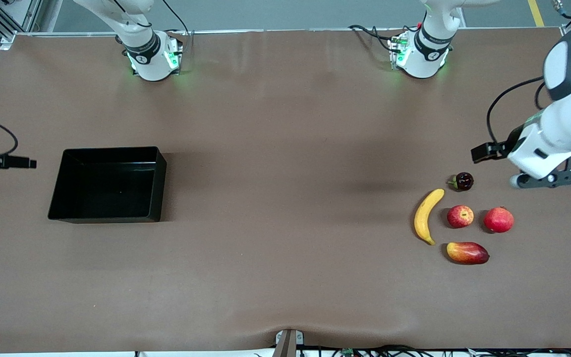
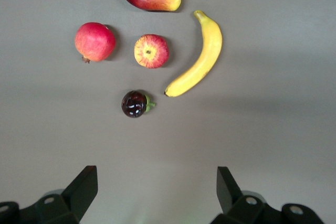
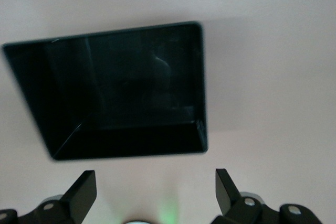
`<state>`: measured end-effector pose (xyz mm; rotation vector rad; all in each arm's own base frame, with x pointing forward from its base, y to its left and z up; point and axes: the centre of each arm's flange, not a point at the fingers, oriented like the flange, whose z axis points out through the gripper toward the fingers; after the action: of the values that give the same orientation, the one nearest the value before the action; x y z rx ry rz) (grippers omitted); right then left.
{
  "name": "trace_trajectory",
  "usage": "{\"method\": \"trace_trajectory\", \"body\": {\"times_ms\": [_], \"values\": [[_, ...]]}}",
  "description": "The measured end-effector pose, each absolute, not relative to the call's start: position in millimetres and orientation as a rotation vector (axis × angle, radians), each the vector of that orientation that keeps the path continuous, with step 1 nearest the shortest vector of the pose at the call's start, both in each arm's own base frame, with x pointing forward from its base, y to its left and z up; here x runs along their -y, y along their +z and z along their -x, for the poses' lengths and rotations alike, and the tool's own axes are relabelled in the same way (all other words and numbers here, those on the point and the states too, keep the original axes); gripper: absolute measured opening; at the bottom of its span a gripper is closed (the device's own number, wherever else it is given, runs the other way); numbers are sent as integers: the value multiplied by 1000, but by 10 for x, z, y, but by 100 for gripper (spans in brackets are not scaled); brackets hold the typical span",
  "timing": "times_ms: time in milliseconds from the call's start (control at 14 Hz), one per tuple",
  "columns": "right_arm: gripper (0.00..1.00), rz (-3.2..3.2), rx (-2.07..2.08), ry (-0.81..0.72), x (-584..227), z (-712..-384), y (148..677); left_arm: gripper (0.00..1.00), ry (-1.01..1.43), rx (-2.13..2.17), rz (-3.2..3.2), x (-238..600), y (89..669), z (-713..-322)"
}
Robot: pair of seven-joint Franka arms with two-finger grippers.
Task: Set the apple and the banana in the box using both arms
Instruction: 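Reach the right gripper to the box rim while the left gripper reaches the apple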
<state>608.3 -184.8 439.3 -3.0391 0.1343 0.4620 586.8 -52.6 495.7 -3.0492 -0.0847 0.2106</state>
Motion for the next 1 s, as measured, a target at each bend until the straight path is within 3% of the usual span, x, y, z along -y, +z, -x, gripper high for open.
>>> {"method": "trace_trajectory", "body": {"times_ms": [429, 714, 786, 929, 1000], "values": [[100, 3029, -38, 444, 2316, -6145, 3274, 100, 114, 49, 3043, 523, 4242, -5880], [100, 3031, 50, 410, 2337, -5989, 2734, 100, 98, 83, 3050, 336, 3799, -6030], [92, 3034, 108, 386, 2341, -5958, 2639, 100, 107, 87, 3052, 314, 3671, -6058], [88, 3022, 202, 367, 2448, -5856, 2478, 100, 125, 98, 3056, 253, 3429, -6105], [76, 3011, 211, 374, 2512, -5800, 2422, 100, 124, 108, 3059, 195, 3321, -6130]]}}
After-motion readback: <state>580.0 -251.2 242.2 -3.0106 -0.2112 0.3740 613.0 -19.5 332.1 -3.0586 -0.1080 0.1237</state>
